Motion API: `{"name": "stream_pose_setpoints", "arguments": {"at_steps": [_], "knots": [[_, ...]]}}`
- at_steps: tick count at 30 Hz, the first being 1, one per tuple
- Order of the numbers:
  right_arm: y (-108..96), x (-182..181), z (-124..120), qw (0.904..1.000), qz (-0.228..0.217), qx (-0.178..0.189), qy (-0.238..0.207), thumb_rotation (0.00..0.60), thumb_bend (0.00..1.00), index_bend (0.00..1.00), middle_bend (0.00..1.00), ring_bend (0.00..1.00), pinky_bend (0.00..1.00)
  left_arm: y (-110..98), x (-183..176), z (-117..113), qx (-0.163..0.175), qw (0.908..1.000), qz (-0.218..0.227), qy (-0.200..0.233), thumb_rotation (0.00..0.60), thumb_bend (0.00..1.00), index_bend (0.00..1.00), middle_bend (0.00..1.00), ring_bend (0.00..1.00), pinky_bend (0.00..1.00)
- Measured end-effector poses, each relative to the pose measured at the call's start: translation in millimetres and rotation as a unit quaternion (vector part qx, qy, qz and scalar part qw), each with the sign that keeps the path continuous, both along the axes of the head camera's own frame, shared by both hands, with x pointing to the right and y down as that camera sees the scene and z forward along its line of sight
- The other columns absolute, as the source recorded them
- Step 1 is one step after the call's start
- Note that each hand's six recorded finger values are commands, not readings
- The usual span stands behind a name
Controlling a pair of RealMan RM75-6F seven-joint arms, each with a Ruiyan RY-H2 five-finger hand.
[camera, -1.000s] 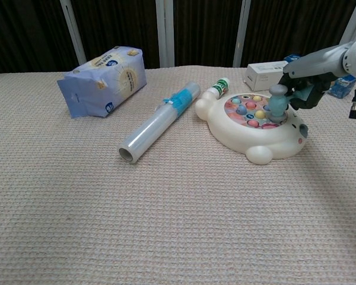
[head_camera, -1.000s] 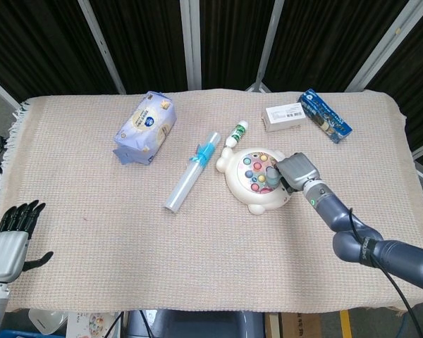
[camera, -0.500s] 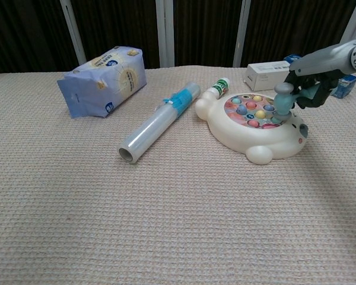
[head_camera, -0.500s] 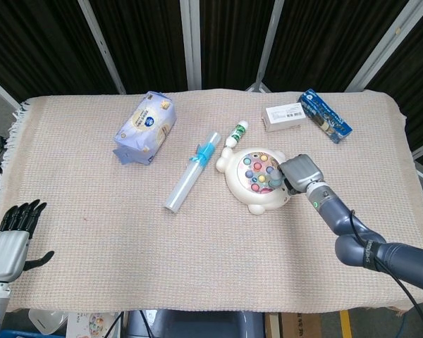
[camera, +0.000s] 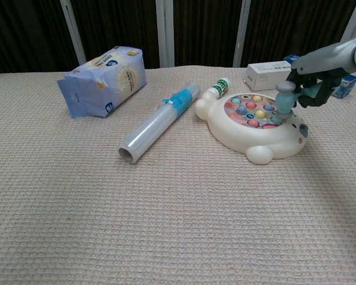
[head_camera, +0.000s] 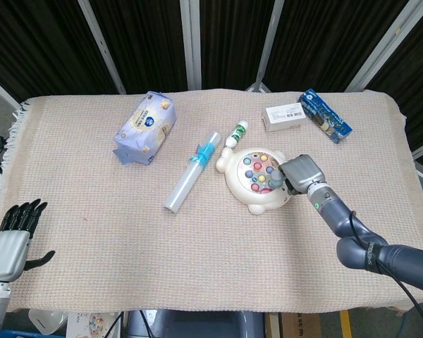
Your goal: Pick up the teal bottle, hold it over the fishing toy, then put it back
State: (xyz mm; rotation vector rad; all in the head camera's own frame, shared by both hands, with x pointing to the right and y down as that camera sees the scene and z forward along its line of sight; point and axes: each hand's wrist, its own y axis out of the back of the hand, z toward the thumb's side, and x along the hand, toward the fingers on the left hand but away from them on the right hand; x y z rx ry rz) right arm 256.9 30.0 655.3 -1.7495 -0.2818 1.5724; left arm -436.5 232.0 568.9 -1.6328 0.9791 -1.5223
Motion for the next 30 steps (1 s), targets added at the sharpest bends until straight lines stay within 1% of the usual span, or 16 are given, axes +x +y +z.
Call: {"name": "stream_pose_setpoints", "arguments": {"at_steps": [6,11,15,20,24,26,30], "knots": [[1.3,14.4,-25.6,0.9996,0.019,0.019,-0.013,0.6,0.65,0.91,0.75,0.54,0.32,0.5,2.2,-2.4,0.004,1.0,0.005,0.003,0.6,0.16,0.0,0.0,0.0,0.0],[14.7,35.6,-25.3,0.9989,0.041,0.014,-0.018,0.6,0.65,0.86,0.75,0.5,0.31,2.6,-0.1,-5.0,0.005,1.0,0.003,0.0,0.6,0.16,0.0,0.0,0.0,0.0],[31.7,56.2,-16.9,0.9977,0.062,0.004,-0.025,0.6,0.65,0.81,0.73,0.46,0.28,4.4,0.3,-7.0,0.005,1.0,0.004,-0.001,0.6,0.16,0.0,0.0,0.0,0.0],[52.3,79.7,0.4,0.9953,0.088,-0.011,-0.037,0.6,0.63,0.73,0.66,0.39,0.24,6.5,2.3,-9.8,0.007,1.0,0.006,-0.002,0.6,0.16,0.0,0.0,0.0,0.0],[66.6,99.0,17.2,0.9929,0.108,-0.021,-0.045,0.6,0.58,0.68,0.62,0.36,0.21,7.4,3.8,-11.7,0.008,0.9999,0.007,-0.003,0.6,0.16,0.0,0.0,0.0,0.0],[71.9,106.6,23.9,0.9921,0.114,-0.025,-0.046,0.6,0.57,0.66,0.61,0.34,0.2,7.5,4.8,-12.6,0.008,0.9999,0.008,-0.004,0.6,0.16,0.0,0.0,0.0,0.0],[81.1,120.5,35.5,0.9895,0.131,-0.032,-0.052,0.6,0.51,0.62,0.58,0.32,0.18,7.7,7.2,-13.1,0.006,0.9999,0.011,-0.005,0.6,0.16,0.0,0.0,0.0,0.0]]}}
